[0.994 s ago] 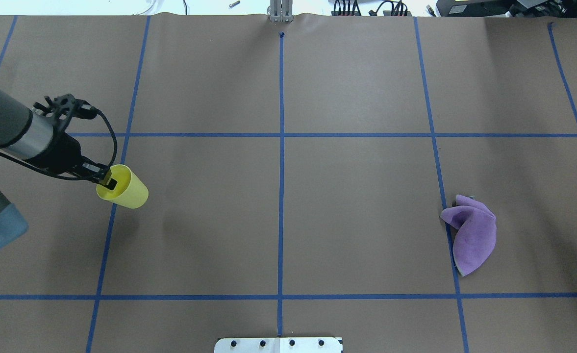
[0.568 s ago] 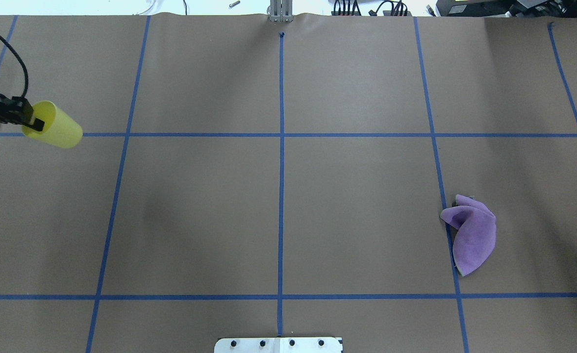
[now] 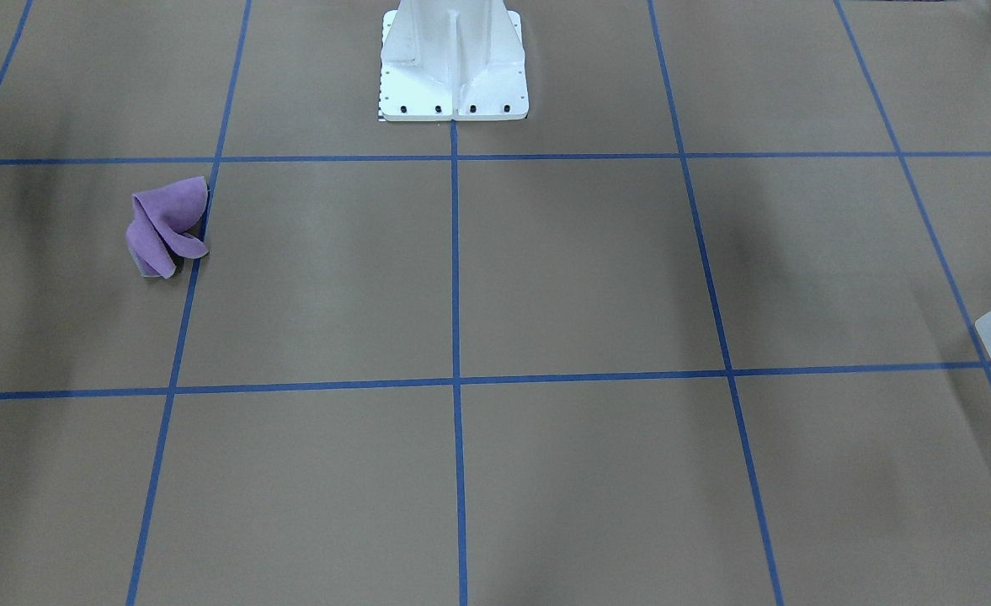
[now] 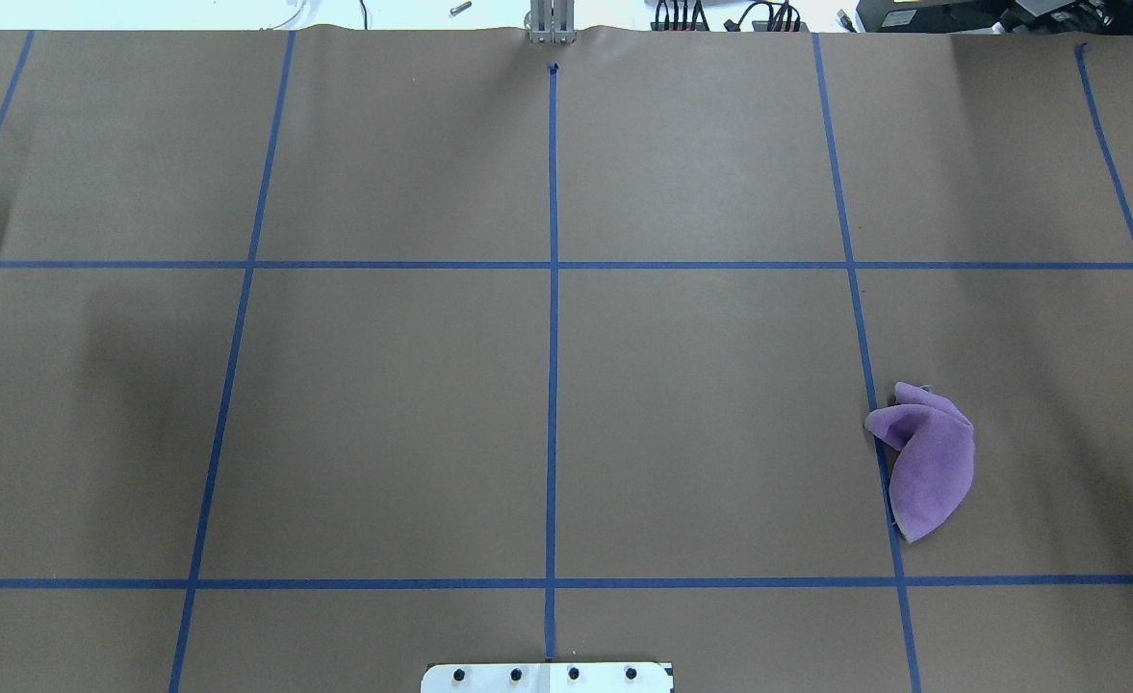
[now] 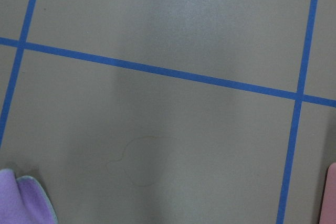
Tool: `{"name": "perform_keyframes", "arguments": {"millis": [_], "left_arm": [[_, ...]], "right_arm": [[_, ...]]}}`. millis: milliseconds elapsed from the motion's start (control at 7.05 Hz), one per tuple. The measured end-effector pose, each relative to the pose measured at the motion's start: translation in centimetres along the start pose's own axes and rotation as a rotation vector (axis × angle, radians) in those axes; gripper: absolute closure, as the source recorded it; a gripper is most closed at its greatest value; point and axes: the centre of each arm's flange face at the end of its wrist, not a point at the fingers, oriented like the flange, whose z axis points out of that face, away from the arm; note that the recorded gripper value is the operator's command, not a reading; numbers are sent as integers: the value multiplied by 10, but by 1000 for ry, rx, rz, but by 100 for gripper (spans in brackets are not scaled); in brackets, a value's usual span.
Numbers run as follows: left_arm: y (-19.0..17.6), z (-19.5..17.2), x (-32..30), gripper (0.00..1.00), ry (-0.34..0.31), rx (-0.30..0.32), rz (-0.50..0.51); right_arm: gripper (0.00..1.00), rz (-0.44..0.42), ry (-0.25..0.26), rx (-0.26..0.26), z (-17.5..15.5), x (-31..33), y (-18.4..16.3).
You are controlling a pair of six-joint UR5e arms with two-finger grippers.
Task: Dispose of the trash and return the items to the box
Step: 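Lift the yellow cup with the left gripper and carry it into the clear bin, then release the cup in the clear bin while the right arm reaches toward the purple cloth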
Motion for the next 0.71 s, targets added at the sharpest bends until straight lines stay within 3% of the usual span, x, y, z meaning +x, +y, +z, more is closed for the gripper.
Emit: {"name": "perform_keyframes", "arguments": {"millis": [426,710], "left_arm": [[-13,44,-107,100,-76,-27,-1],[-12,86,-128,100,-90,-47,23]], "right_arm": [[0,-7,-1,-1,1,-3,-1],[0,-12,-1,0,1,-6,-3]]}}
